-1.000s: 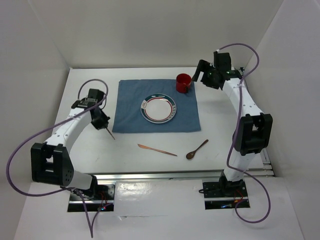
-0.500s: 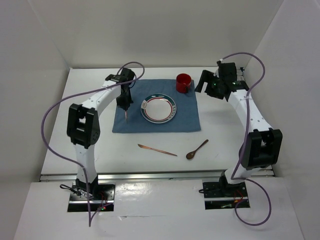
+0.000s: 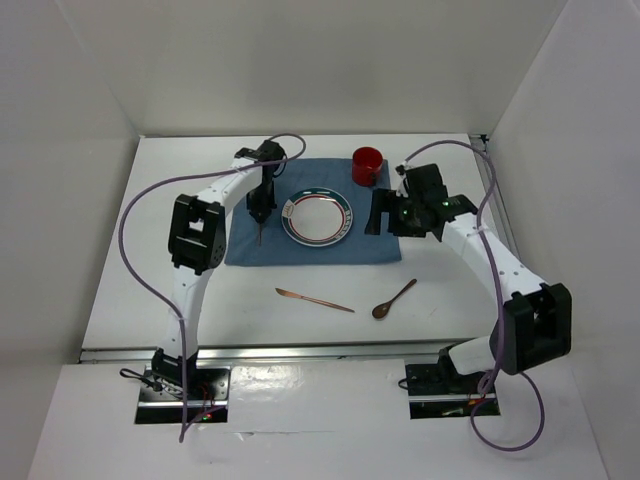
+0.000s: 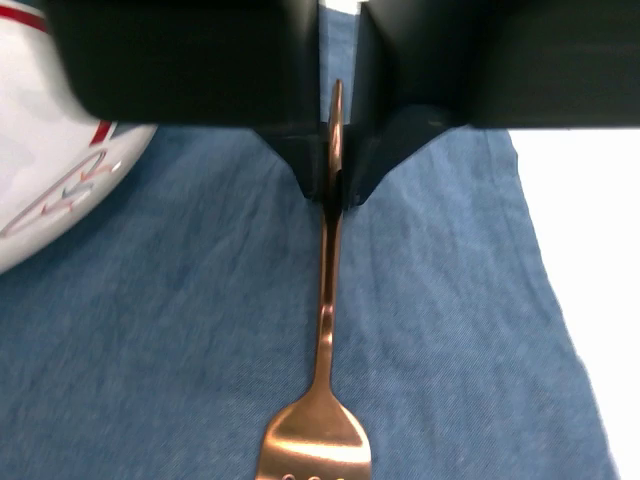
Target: Set the dinner table for one person
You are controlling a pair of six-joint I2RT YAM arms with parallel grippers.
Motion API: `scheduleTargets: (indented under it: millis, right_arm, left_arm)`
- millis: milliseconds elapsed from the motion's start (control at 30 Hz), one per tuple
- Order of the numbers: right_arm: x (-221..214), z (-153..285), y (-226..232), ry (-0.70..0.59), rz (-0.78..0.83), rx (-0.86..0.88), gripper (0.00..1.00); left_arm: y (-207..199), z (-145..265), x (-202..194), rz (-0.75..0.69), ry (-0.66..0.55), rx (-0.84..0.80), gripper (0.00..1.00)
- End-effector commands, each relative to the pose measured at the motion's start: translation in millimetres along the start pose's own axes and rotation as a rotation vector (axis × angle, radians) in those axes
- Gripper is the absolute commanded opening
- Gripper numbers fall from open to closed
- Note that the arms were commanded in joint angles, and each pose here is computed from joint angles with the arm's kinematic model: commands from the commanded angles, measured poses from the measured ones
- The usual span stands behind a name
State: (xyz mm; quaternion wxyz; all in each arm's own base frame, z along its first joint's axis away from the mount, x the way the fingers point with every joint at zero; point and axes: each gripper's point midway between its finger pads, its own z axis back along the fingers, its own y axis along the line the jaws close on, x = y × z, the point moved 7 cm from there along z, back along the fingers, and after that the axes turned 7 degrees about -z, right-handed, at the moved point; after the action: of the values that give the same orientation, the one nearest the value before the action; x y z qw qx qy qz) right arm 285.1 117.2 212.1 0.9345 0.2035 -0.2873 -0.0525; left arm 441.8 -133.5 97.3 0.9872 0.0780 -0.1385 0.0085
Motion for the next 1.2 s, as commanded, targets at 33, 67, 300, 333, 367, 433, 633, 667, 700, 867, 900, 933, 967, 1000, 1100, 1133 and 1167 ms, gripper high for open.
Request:
scheduleTargets:
  millis: [33, 67, 300, 333, 367, 433, 633, 667, 700, 867, 900, 933, 967, 1000, 1100, 1133, 1167]
  right_arm:
    - [-20.4, 8.3, 22.5, 0.019, 0.126, 0.041, 0.96]
    - [-27.8, 8.6, 26.8, 0.032, 0.163, 0.055, 0.96]
    - [-79.1, -14.4, 80.3, 0.085, 0.490, 0.219, 0.88]
    - [-84.5, -19.3, 81.7, 0.097, 0.519, 0.204, 0.85]
    - [-89.3, -24.1, 85.0, 0.102, 0.558, 0.202, 0.81]
    - [-106.7, -37.2, 91.1, 0.136, 0.625, 0.174, 0.71]
    - [-141.6, -66.5, 101.1, 0.189, 0.764, 0.157, 0.68]
    - [-148.7, -69.8, 97.4, 0.207, 0.786, 0.144, 0.68]
    - [-149.3, -73.6, 98.2, 0.205, 0.786, 0.145, 0.68]
    - [-166.9, -91.4, 98.4, 0.241, 0.823, 0.145, 0.68]
    - [-170.7, -93.9, 94.1, 0.257, 0.825, 0.135, 0.66]
    - [-173.8, -95.9, 96.0, 0.258, 0.832, 0.141, 0.64]
    - [-177.8, -100.2, 92.2, 0.271, 0.834, 0.133, 0.62]
    - [-178.2, -100.1, 92.4, 0.272, 0.825, 0.131, 0.61]
    - [-187.7, -106.3, 86.8, 0.292, 0.834, 0.125, 0.58]
    - [-189.3, -108.2, 85.3, 0.300, 0.836, 0.119, 0.55]
    - [-189.3, -108.2, 85.3, 0.300, 0.836, 0.119, 0.50]
  left_arm:
    - [-1.5, 7.5, 9.9, -0.034, -0.018, -0.002, 0.33]
    - [-0.1, 15.9, 12.4, -0.029, -0.036, -0.007, 0.43]
    - [10.9, 77.1, 13.4, -0.022, -0.143, -0.041, 0.70]
    - [13.9, 84.6, 9.8, -0.023, -0.141, -0.040, 0.70]
    - [16.8, 95.6, 9.5, -0.019, -0.156, -0.044, 0.70]
    - [27.6, 121.5, 1.0, -0.011, -0.183, -0.040, 0.70]
    - [49.9, 169.1, -25.6, 0.081, -0.243, -0.025, 0.70]
    - [52.4, 168.2, -33.1, 0.100, -0.232, -0.014, 0.70]
    - [55.5, 181.7, -38.1, 0.159, -0.259, -0.031, 0.70]
    - [58.8, 189.9, -58.1, 0.220, -0.310, -0.091, 0.70]
    - [59.8, 191.0, -60.4, 0.220, -0.311, -0.091, 0.71]
    - [59.8, 191.0, -60.4, 0.220, -0.311, -0.091, 0.71]
    - [59.8, 191.0, -60.4, 0.220, -0.311, -0.091, 0.71]
    - [60.3, 190.8, -62.0, 0.218, -0.303, -0.088, 0.71]
    - [60.8, 190.6, -63.7, 0.216, -0.295, -0.085, 0.71]
    - [61.7, 190.4, -63.4, 0.217, -0.298, -0.076, 0.71]
    - [61.7, 190.4, -63.4, 0.217, -0.298, -0.076, 0.71]
